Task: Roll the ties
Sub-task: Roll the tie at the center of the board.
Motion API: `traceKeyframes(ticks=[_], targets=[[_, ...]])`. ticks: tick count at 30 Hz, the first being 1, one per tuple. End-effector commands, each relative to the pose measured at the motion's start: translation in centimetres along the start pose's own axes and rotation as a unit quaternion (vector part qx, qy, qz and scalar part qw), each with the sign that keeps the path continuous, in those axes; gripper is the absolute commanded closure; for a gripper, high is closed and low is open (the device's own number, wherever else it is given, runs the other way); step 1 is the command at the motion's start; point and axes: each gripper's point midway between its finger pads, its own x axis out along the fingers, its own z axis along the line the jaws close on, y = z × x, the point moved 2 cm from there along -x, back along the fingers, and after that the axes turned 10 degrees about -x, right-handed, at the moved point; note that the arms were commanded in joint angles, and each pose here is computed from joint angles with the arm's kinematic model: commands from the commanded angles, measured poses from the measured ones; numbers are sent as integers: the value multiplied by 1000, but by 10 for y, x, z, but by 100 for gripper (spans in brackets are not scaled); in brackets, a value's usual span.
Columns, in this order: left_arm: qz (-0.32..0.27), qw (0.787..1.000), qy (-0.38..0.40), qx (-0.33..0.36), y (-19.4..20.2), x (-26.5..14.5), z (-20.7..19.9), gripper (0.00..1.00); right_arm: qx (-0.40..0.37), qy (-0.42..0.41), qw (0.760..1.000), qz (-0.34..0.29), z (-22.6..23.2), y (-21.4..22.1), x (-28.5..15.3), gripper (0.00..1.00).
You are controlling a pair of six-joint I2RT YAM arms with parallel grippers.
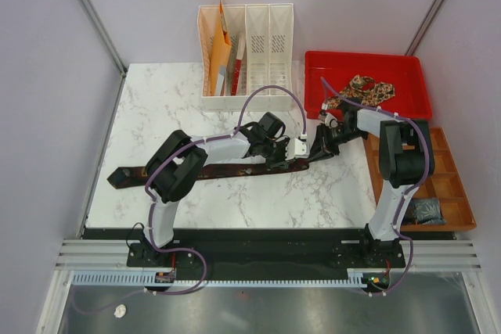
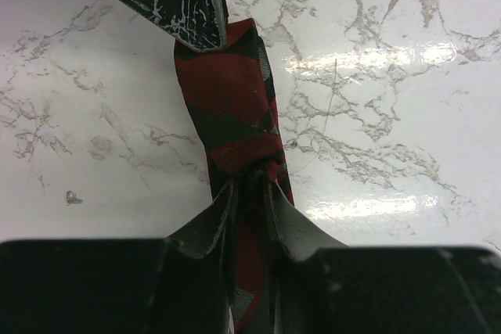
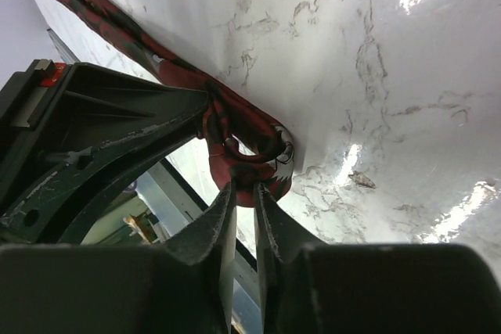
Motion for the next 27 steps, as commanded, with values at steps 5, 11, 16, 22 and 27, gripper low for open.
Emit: traceKeyframes(ticks=[5,11,16,22,27], targets=[[30,1000,8,4,13,9,-3,91,-7,-17,1000,-6,14,-2,-1,65],[30,1000,8,4,13,10,-2,91,-8,15,1000,9,3,4,3,47],[31,999,8,3,13,10,-2,91,-15,19,1000,16,4,5,5,61],[30,1000,9,3,12,11,-2,91,-28,-1,1000,2,19,0,-2,94],[30,1000,7,3,12,10,-1,91,-23,-35,999,-9,41,-3,-4,100]])
